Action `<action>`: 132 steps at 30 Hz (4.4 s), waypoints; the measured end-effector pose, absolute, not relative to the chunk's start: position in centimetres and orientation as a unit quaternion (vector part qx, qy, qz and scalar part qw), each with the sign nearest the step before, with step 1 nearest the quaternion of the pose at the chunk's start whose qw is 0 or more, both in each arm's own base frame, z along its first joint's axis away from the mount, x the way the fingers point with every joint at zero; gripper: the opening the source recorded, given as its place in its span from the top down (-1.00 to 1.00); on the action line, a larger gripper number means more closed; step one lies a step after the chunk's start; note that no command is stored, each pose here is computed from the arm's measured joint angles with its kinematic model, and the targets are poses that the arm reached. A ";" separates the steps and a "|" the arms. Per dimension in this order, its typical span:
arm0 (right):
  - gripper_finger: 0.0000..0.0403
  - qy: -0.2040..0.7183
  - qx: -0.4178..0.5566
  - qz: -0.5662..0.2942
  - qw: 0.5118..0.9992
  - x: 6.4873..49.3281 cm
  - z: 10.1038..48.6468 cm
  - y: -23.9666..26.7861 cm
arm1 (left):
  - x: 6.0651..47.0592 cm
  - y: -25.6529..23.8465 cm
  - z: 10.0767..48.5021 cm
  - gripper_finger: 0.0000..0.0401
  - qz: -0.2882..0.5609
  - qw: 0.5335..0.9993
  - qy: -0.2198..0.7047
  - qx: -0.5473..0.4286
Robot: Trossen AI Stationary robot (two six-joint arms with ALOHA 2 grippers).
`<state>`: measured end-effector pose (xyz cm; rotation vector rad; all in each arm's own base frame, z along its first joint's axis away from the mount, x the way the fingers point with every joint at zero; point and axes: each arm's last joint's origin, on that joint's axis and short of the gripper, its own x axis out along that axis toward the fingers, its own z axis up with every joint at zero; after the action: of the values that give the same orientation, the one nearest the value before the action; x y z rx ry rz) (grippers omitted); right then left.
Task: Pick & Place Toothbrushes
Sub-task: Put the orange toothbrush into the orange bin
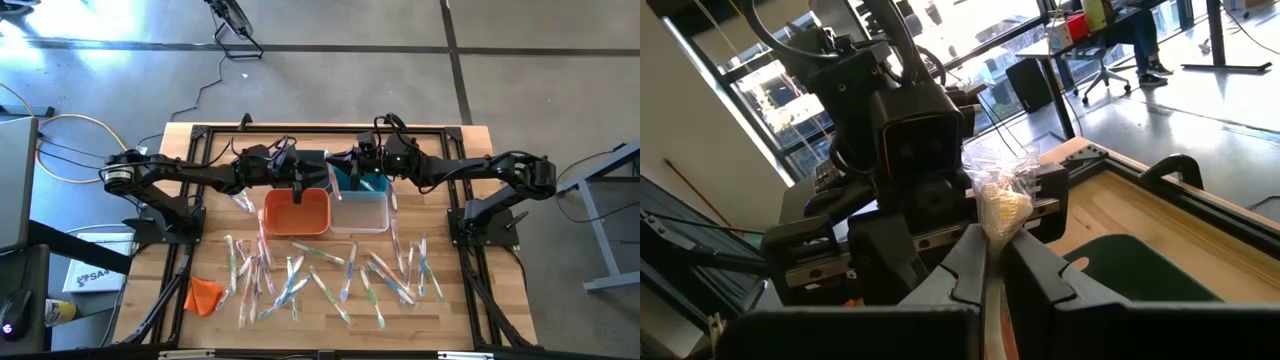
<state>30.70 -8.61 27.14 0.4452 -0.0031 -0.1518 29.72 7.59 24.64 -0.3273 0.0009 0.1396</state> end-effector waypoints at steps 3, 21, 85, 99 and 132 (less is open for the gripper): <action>0.94 -0.002 0.221 -0.075 0.972 30.7 27.1 -8.6 | 29.7 7.6 24.7 0.31 0.069 0.984 -0.005 -0.162; 0.94 0.001 0.208 -0.073 0.975 30.8 27.1 -8.2 | 32.0 8.1 24.1 0.31 0.046 0.982 -0.022 -0.183; -0.26 0.009 0.239 -0.052 0.970 29.8 27.9 -8.6 | 32.7 8.1 23.9 0.93 0.023 0.981 0.014 -0.192; -0.21 0.048 0.238 -0.031 0.969 26.0 30.2 -9.6 | 32.7 8.1 24.0 0.93 0.020 0.979 0.013 -0.201; -0.20 0.068 0.264 0.008 0.962 25.6 30.2 -9.3 | 22.7 5.1 27.5 0.93 0.078 0.919 0.271 -0.275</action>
<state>25.63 -9.35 30.19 0.5340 0.1371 0.0170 22.66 5.07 27.52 -0.5662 0.5571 0.1595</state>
